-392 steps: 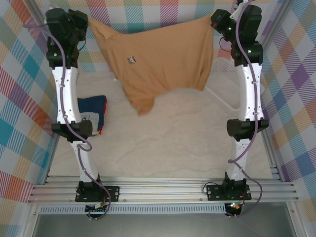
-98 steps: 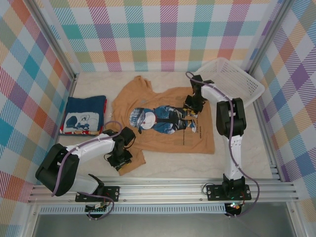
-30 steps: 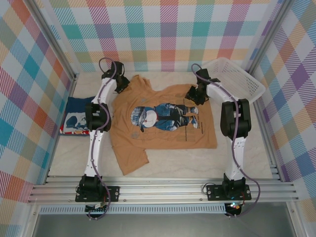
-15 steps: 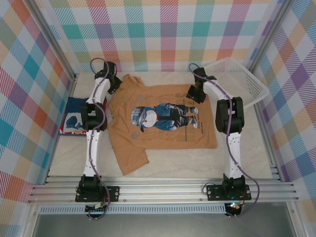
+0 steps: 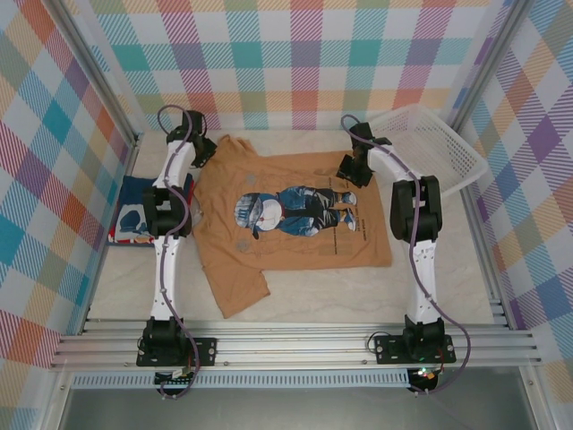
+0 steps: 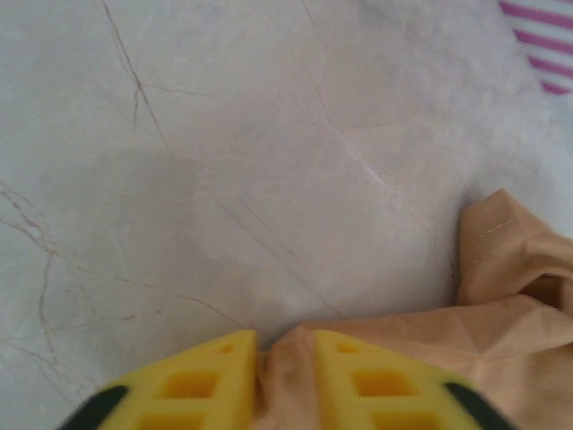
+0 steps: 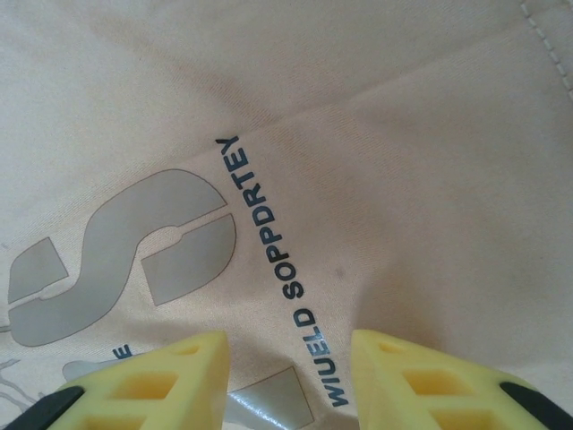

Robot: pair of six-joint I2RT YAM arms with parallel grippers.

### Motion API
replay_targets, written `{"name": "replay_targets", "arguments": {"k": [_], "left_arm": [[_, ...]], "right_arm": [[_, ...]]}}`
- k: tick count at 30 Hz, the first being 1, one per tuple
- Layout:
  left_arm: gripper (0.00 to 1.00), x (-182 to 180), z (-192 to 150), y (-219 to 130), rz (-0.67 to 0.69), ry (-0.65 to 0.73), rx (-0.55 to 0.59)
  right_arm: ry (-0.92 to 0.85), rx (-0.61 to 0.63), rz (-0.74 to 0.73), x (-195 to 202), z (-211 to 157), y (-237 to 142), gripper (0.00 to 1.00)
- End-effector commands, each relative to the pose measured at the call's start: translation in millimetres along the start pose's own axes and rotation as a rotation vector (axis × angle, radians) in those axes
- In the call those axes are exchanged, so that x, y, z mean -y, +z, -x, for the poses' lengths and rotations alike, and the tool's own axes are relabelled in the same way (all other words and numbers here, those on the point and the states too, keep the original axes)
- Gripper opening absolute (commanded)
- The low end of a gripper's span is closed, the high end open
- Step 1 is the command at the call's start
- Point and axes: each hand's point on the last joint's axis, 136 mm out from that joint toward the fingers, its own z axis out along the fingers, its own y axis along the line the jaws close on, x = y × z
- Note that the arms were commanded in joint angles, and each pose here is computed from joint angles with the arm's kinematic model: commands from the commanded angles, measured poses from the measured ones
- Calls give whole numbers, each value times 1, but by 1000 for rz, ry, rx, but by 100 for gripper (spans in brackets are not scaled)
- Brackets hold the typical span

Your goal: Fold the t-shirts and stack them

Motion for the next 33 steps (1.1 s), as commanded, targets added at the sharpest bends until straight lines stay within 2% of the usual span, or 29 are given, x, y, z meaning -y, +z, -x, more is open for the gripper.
{"name": "replay_targets", "arguments": {"k": [1,2,4,7,10,14,16,19,22,25,28,31,33], "left_arm": [[42,37,24,-59,-79,35,70],[48,40,24,-73,-68,47,84],[51,39,25,-99,-27,51,112],[52,21,13,-135,44,14,92],[50,-2,-17,-171,70,5,51],[44,-46,-93,-221,86,29,-69],[39,-65,-152,-242,97,132,-200],[37,-114,-245,-271,160,258,-398],[37,-170,-310,-300,212,290,-509],[37,-216,-354,-321,194,254,-581],[41,-256,-376,-332,189,232,-604],[45,-278,-387,-323,138,202,-598],[47,-278,-390,-312,96,176,-574]], "right_arm": [[-37,45,48,-12,2,-22,40],[-43,70,65,-15,4,-31,40],[-51,110,89,-20,7,-51,40],[-44,135,107,-19,-1,-76,40],[-12,124,111,-7,-22,-95,40],[54,46,72,22,-68,-117,41],[96,-20,7,44,-97,-126,41],[165,-164,-80,77,-149,-136,41],[231,-287,-128,99,-194,-144,41],[256,-341,-123,112,-223,-152,41],[255,-333,-143,125,-234,-160,41],[261,-333,-105,127,-238,-157,41],[258,-332,-40,123,-238,-150,41]]}}
